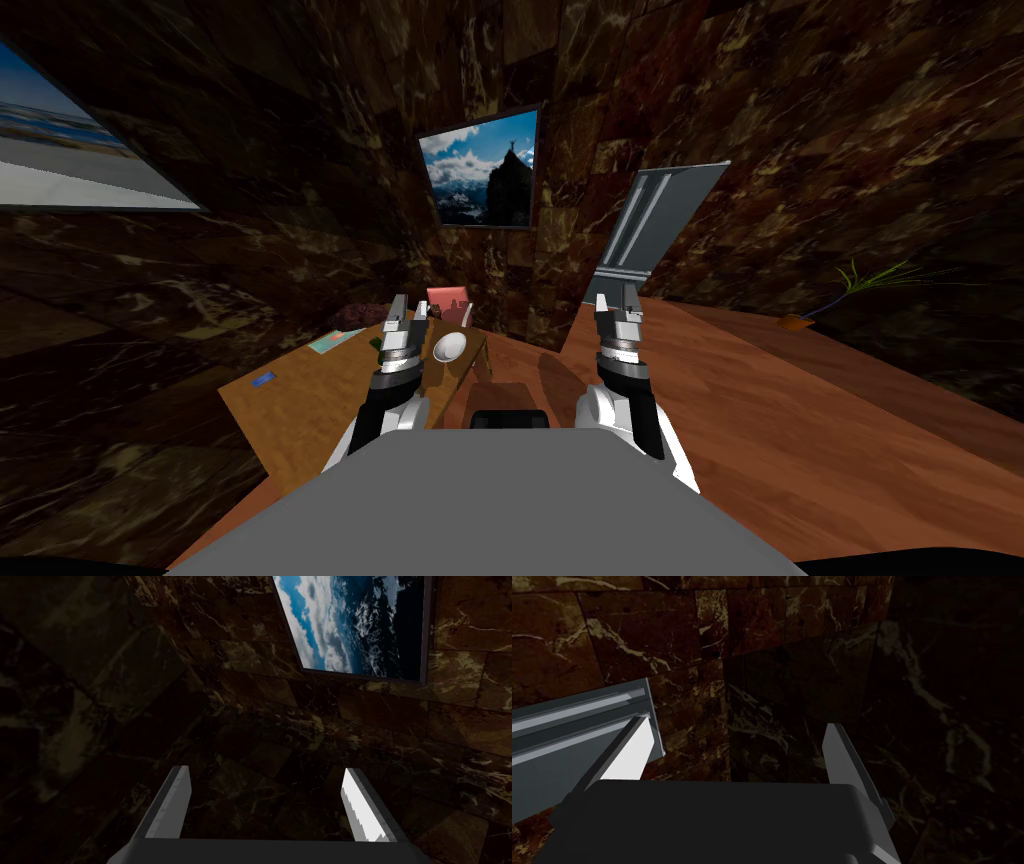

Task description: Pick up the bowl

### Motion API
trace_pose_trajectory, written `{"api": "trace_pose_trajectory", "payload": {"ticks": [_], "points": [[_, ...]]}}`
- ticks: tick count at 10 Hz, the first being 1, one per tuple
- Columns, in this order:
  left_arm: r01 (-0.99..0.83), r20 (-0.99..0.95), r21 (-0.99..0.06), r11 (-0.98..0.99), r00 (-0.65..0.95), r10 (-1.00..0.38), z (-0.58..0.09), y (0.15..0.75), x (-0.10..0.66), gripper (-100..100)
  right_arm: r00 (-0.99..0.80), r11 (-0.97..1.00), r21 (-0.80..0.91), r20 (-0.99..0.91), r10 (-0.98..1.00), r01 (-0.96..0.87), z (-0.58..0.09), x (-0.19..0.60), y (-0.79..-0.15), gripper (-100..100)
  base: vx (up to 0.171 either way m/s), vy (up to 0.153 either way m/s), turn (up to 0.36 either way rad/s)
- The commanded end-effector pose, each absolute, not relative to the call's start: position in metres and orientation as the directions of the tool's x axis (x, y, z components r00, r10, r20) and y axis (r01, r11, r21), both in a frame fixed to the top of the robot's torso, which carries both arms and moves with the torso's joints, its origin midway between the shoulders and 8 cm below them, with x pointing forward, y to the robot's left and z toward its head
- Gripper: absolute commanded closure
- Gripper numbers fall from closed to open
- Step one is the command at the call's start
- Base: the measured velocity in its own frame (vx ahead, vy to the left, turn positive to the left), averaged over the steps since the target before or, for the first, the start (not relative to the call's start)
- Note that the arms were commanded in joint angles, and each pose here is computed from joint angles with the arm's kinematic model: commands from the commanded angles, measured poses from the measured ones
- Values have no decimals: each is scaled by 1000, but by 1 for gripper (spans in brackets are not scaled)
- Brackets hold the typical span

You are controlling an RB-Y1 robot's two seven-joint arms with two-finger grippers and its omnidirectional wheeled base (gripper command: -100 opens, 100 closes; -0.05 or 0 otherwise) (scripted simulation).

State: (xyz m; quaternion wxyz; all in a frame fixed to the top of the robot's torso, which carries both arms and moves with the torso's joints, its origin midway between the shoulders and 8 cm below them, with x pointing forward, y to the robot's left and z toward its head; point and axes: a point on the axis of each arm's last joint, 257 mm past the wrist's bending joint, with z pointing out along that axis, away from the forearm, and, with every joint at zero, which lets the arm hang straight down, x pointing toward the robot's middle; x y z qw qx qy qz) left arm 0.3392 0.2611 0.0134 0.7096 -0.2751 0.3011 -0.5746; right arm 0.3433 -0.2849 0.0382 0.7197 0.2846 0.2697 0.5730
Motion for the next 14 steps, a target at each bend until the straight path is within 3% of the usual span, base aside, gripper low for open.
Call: {"api": "trace_pose_trajectory", "payload": {"ticks": [1,14], "points": [[614,-141,-762,206,152,-978,0,263,350,-100,198,181,719,-62,978,-671,38,343,-285,0,-23,-25,-47],[198,-310,-923,330,124,-943,-141,313,435,-100,198,181,719,-62,978,-671,38,343,-285,0,-28,-20,-36]]}}
